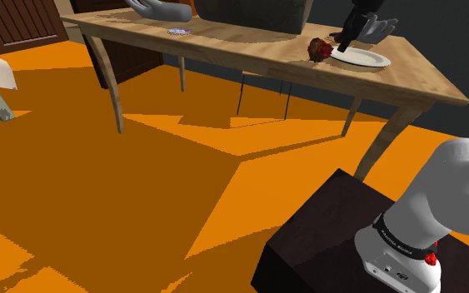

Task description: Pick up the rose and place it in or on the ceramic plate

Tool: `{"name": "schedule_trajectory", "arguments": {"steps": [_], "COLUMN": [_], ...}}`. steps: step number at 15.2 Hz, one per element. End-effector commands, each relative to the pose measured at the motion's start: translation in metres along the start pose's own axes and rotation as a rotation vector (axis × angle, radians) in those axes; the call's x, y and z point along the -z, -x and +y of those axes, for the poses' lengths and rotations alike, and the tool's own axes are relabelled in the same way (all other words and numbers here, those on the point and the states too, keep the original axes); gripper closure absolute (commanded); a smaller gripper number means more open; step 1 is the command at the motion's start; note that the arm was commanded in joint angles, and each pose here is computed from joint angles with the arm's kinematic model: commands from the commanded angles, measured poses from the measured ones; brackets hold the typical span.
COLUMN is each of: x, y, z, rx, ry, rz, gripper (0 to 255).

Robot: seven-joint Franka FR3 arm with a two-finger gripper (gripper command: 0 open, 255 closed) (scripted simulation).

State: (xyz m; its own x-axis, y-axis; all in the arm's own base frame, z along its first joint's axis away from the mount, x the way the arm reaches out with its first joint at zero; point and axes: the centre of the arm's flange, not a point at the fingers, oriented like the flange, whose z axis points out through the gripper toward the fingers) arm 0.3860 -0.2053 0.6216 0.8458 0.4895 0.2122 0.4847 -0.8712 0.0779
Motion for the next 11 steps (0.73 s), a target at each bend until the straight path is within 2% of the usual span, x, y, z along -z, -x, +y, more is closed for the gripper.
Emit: {"name": "schedule_trajectory", "arguments": {"steps": [1,3,11], "x": [0.003,0.005,-0.035], "y": [-0.006,-0.011,-0.013], "z": [0.025,0.042,0.041], "rx": [0.062,0.101,0.101], "ry": [0.002,0.001,0.001], "rz": [0.028,0.047,0.047], "gripper": [0,0,0]}}
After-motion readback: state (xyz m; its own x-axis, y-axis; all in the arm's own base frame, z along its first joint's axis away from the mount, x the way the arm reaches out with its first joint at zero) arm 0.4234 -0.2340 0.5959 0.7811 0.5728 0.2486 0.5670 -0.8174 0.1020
